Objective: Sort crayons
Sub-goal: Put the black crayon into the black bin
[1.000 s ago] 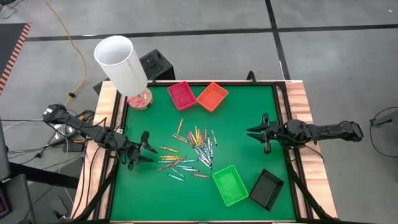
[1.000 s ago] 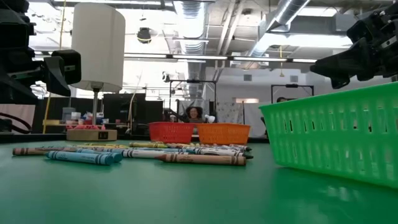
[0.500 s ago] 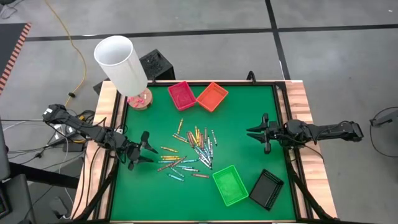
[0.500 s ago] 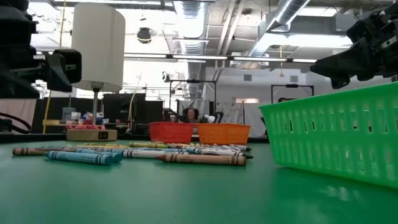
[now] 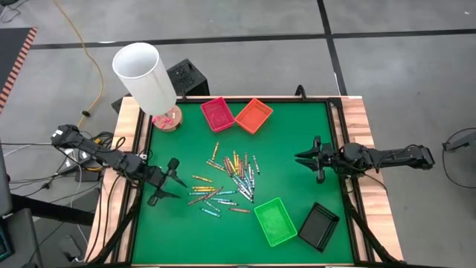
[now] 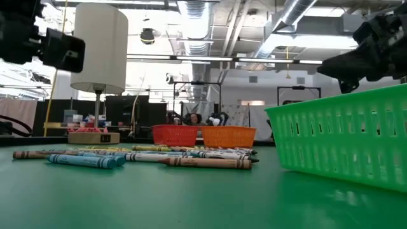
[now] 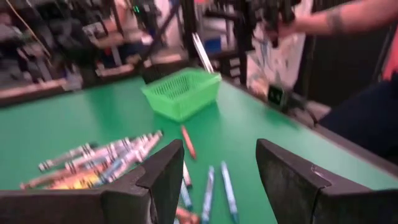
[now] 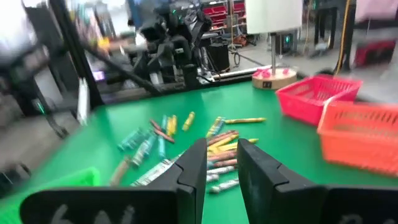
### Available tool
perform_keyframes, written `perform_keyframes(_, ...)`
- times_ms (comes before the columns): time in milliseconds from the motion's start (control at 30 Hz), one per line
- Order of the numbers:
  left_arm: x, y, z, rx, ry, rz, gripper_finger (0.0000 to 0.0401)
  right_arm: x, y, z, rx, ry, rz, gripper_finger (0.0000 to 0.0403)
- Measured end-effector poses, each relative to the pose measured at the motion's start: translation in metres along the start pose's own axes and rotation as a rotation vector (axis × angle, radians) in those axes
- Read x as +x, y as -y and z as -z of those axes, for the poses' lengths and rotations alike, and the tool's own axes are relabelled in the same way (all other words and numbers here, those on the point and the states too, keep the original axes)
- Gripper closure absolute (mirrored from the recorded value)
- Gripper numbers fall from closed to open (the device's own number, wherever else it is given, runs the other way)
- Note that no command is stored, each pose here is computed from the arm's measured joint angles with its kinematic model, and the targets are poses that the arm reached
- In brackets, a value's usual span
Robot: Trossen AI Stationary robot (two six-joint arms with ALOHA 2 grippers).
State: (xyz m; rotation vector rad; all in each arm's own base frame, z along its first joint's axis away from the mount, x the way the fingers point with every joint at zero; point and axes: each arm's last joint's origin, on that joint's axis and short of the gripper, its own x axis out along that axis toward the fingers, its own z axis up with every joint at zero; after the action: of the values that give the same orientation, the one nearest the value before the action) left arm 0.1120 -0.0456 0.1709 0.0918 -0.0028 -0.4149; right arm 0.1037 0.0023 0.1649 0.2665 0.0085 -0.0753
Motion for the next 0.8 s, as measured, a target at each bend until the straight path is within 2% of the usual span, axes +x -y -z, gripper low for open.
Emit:
perform_keyframes(67,0.0,-0.001,-0.005,0.008,0.049,-0.019,0.0209,0.0,-0.001,-0.003,0.136,0.027,-0.009,0.0303)
perform_keyframes(133,0.0,-0.002,-0.008,0.014,0.083,-0.048,0.0209,0.0,-0.001,-0.003,0.204,0.026,-0.01,0.0303)
perform_keyframes(333,-0.001,-0.006,-0.008,0.054,0.062,-0.177,0.0209,0.0,-0.001,-0.003,0.214,0.028,-0.008,0.0303)
perform_keyframes(467,-0.001,-0.008,-0.005,0.072,0.027,-0.264,0.0209,0.0,0.001,-0.003,0.215,0.05,0.049,0.0303)
perform_keyframes(667,-0.001,-0.007,0.005,0.108,-0.088,-0.249,0.0209,0.0,0.002,-0.004,0.212,0.074,0.084,0.0303)
perform_keyframes(800,-0.001,-0.007,0.0,0.145,-0.039,-0.252,0.0209,-0.001,0.0,-0.014,0.211,0.168,0.052,0.0303)
